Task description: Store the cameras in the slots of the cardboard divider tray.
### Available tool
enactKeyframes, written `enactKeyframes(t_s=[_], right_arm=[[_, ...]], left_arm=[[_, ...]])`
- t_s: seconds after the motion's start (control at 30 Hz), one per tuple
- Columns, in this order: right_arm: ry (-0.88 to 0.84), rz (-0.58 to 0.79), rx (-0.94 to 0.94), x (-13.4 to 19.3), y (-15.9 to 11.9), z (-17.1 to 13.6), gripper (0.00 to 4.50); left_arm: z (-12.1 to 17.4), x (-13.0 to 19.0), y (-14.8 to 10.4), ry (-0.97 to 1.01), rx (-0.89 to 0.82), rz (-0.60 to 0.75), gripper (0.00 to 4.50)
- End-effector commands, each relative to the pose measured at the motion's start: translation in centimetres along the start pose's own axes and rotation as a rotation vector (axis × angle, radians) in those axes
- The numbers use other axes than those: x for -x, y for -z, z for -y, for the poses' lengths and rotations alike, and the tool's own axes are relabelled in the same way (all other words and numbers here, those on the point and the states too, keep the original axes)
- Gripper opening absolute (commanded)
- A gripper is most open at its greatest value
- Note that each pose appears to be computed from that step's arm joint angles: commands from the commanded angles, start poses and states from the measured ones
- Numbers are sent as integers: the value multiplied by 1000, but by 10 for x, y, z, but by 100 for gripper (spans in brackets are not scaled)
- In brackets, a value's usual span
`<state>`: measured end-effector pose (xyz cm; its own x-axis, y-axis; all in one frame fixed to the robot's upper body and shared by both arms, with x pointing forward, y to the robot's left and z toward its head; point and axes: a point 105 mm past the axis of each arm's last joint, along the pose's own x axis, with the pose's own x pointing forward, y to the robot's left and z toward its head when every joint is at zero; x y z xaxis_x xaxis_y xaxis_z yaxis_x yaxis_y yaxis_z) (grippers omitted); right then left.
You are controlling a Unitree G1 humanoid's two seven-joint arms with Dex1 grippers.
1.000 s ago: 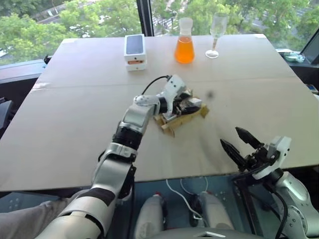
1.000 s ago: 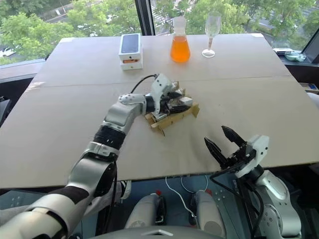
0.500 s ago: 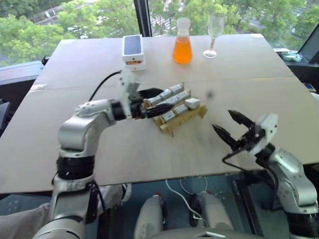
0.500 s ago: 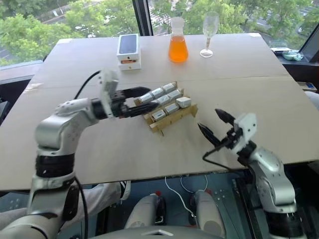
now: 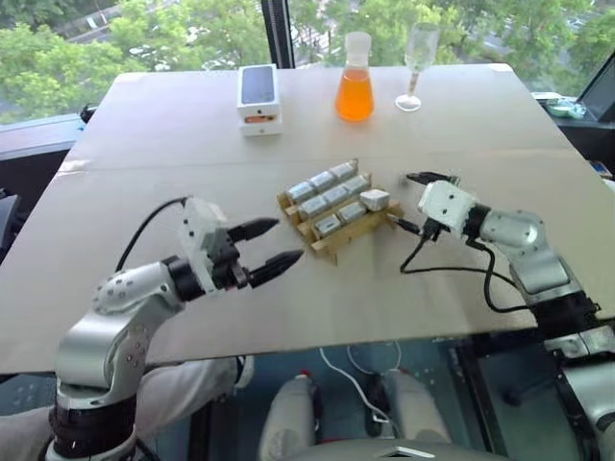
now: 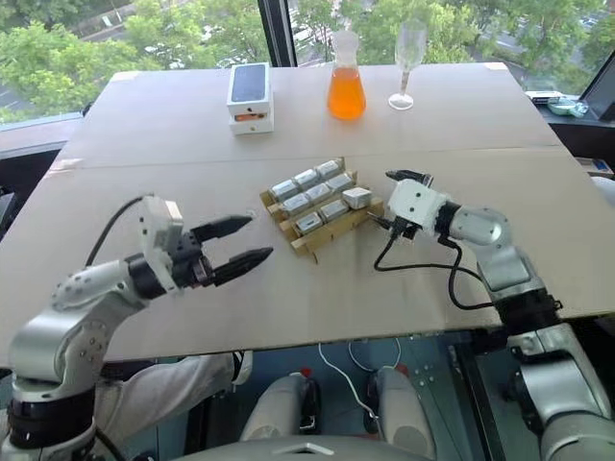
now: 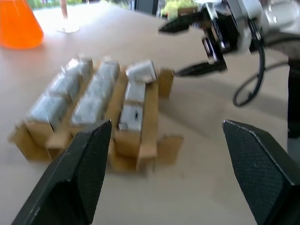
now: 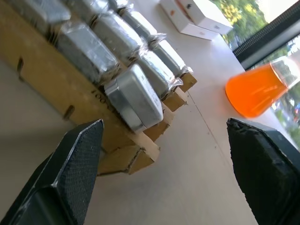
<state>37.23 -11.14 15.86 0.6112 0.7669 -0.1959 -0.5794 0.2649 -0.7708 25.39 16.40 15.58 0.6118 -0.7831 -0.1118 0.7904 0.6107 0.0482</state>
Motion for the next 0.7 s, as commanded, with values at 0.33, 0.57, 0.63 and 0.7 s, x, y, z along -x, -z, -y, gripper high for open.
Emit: enactKeyframes(t_s=[0.33, 0.57, 0.63, 0.7], right_arm=[[-32, 79, 100, -23, -13, 15, 416], [-27, 85, 107, -30, -14, 17, 416], [-35, 83, 118, -32, -14, 15, 416], [-49, 79, 148, -34, -13, 13, 364]], left_arm=[[10, 3, -10, -72, -69, 45, 387], [11, 2, -11, -77, -66, 56, 387], [11, 2, -11, -80, -65, 59, 387], [11, 3, -12, -85, -63, 66, 392]])
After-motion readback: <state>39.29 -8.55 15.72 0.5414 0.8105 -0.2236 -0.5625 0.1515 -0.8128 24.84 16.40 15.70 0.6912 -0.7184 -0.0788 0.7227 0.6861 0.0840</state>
